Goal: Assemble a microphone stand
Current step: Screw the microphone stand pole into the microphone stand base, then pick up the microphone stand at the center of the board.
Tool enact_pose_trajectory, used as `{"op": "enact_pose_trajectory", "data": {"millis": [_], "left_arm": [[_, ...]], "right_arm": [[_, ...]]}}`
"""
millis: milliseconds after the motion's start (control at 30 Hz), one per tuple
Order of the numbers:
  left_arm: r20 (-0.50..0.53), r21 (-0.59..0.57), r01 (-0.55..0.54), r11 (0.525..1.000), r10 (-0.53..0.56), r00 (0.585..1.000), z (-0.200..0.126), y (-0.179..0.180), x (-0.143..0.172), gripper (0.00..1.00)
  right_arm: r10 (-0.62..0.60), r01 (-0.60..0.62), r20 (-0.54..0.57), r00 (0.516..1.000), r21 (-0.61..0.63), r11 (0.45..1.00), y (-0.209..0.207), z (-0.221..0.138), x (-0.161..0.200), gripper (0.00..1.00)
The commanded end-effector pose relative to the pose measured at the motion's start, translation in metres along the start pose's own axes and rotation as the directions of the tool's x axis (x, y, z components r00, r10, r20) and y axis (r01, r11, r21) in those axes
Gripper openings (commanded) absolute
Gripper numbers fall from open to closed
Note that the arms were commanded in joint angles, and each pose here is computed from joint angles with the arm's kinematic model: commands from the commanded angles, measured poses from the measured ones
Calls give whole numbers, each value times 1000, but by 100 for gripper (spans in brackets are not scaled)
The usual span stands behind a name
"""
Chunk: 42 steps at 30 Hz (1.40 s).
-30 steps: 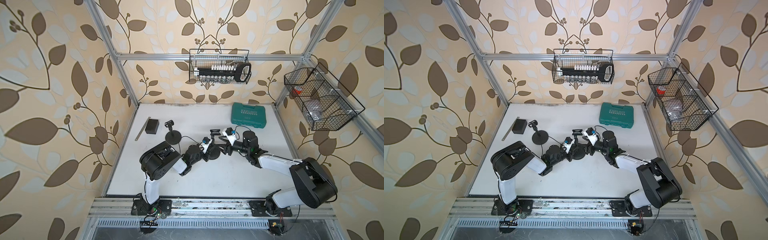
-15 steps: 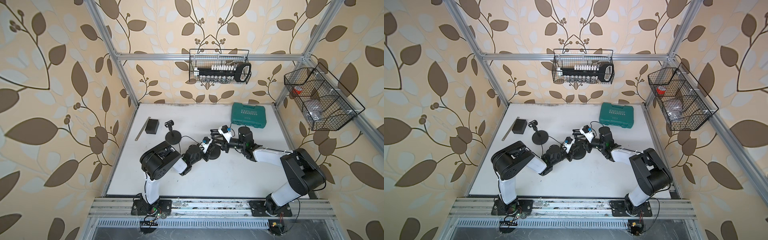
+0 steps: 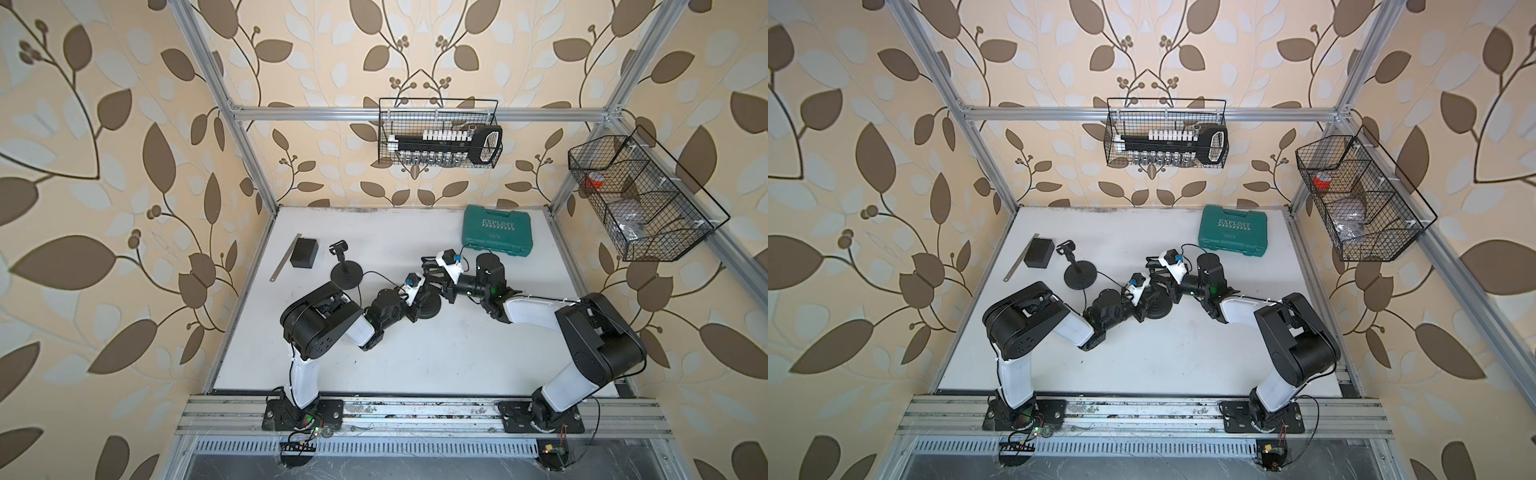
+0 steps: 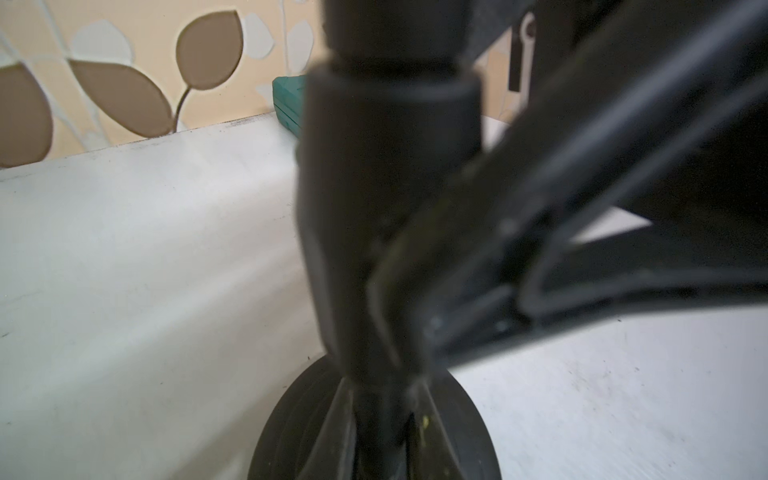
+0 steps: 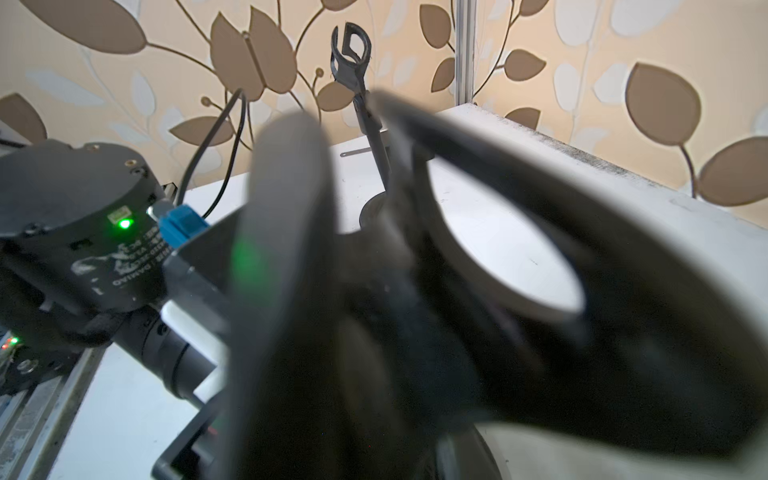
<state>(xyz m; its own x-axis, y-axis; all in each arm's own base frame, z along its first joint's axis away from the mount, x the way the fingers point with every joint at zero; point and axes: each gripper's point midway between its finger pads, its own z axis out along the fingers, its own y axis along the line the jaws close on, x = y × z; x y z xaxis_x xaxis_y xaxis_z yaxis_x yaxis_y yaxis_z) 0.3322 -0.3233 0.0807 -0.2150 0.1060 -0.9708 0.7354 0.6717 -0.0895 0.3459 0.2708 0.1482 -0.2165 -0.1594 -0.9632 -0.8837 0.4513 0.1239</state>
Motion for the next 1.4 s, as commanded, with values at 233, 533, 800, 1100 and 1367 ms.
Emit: {"op": "enact_pose_trajectory", "data": {"millis": [233, 533, 800, 1100, 1367], "left_arm": [[-20, 25, 15, 1000, -15, 1000, 2, -7, 4, 23], [10, 25, 24, 999, -24, 1000, -2, -8, -7, 30], [28, 19, 14, 1000, -14, 1000, 0, -7, -13, 26], [-24, 16, -7, 1000, 7, 1000, 4, -5, 4, 13], [-45, 21, 0, 1000, 1, 999, 7, -5, 13, 13]], "right_arm": [[10, -2, -34, 999, 226, 974, 6, -2, 34, 0], [31, 61, -137, 990, 619, 783, 11, -18, 73, 0], [13, 67, -124, 992, 620, 781, 36, -10, 67, 0], [6, 21, -71, 997, 378, 925, 40, -24, 38, 54], [-5, 13, -41, 999, 205, 979, 19, -53, 31, 57]]}}
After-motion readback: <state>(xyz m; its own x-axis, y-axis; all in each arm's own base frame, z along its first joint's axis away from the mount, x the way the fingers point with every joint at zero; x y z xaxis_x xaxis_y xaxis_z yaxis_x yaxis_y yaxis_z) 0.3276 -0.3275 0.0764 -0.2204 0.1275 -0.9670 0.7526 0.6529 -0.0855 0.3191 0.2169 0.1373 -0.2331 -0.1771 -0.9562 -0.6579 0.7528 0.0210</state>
